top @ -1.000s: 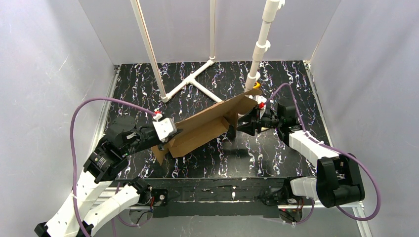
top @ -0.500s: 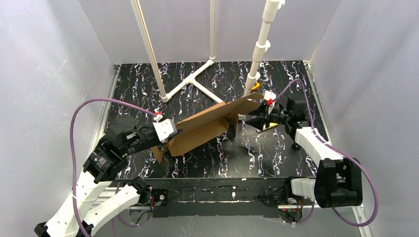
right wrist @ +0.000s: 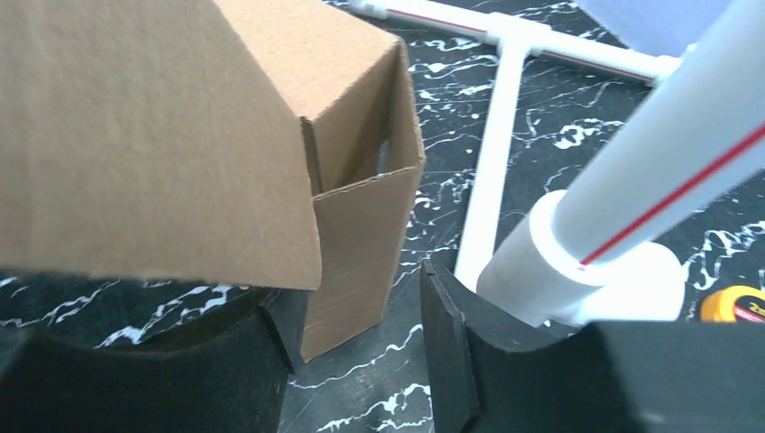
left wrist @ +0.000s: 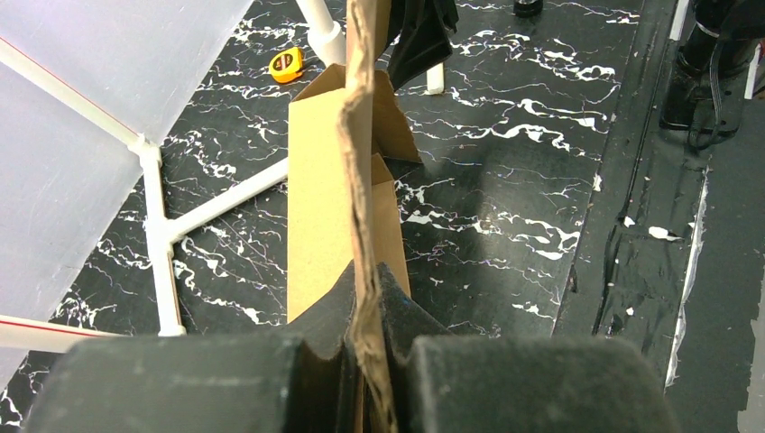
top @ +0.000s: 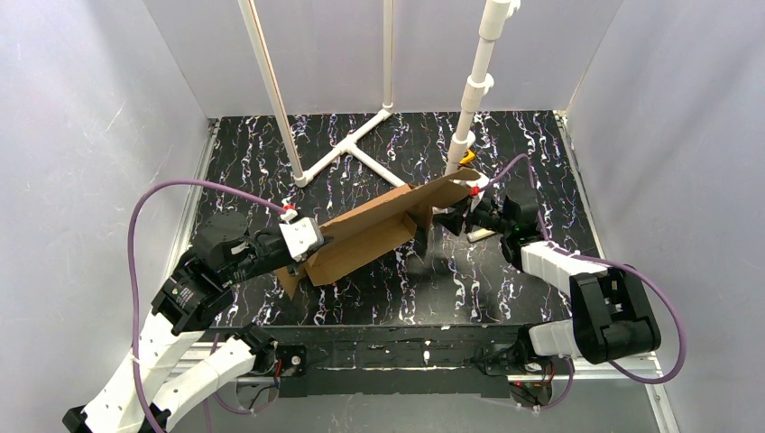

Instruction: Fold the paper box

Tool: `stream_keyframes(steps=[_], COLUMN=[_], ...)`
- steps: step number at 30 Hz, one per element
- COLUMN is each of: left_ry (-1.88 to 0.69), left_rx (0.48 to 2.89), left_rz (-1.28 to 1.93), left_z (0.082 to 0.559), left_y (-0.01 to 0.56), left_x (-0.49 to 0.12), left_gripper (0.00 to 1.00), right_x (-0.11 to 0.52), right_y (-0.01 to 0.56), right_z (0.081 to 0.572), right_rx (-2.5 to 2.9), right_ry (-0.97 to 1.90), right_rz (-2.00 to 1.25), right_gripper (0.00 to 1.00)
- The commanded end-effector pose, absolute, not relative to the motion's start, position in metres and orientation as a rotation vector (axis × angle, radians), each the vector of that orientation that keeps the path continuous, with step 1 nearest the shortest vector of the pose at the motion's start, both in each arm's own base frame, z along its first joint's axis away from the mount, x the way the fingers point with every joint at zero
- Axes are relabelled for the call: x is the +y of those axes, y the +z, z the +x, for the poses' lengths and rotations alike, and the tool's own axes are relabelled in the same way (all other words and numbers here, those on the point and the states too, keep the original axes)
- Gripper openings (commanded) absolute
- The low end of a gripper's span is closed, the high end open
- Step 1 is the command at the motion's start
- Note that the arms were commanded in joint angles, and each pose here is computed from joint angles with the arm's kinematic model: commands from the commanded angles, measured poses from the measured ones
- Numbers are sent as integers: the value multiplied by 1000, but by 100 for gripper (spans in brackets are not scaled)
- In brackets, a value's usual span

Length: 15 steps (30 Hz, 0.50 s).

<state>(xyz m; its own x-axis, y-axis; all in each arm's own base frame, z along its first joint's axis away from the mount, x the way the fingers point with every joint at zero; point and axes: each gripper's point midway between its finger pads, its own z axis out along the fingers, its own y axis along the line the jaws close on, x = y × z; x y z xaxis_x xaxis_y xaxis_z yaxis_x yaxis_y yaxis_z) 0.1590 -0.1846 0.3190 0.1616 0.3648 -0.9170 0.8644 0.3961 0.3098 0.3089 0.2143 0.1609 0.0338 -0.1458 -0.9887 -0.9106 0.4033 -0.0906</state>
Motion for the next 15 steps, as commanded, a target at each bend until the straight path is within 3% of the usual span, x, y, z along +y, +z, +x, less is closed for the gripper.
stream_keyframes(steps=[1, 15], left_ry=[-515, -570], left_rx=[1476, 1469], left_rz=[1183, 1013], left_z=[155, 153], left_y=[312, 316], left_x=[-180, -176], left_gripper=[0, 0], right_x=[215, 242], right_y=[185, 175], right_z=[322, 309], right_rx=[1321, 1235], right_ry=[725, 841], right_rz=[-938, -1021], right_gripper=[59, 69])
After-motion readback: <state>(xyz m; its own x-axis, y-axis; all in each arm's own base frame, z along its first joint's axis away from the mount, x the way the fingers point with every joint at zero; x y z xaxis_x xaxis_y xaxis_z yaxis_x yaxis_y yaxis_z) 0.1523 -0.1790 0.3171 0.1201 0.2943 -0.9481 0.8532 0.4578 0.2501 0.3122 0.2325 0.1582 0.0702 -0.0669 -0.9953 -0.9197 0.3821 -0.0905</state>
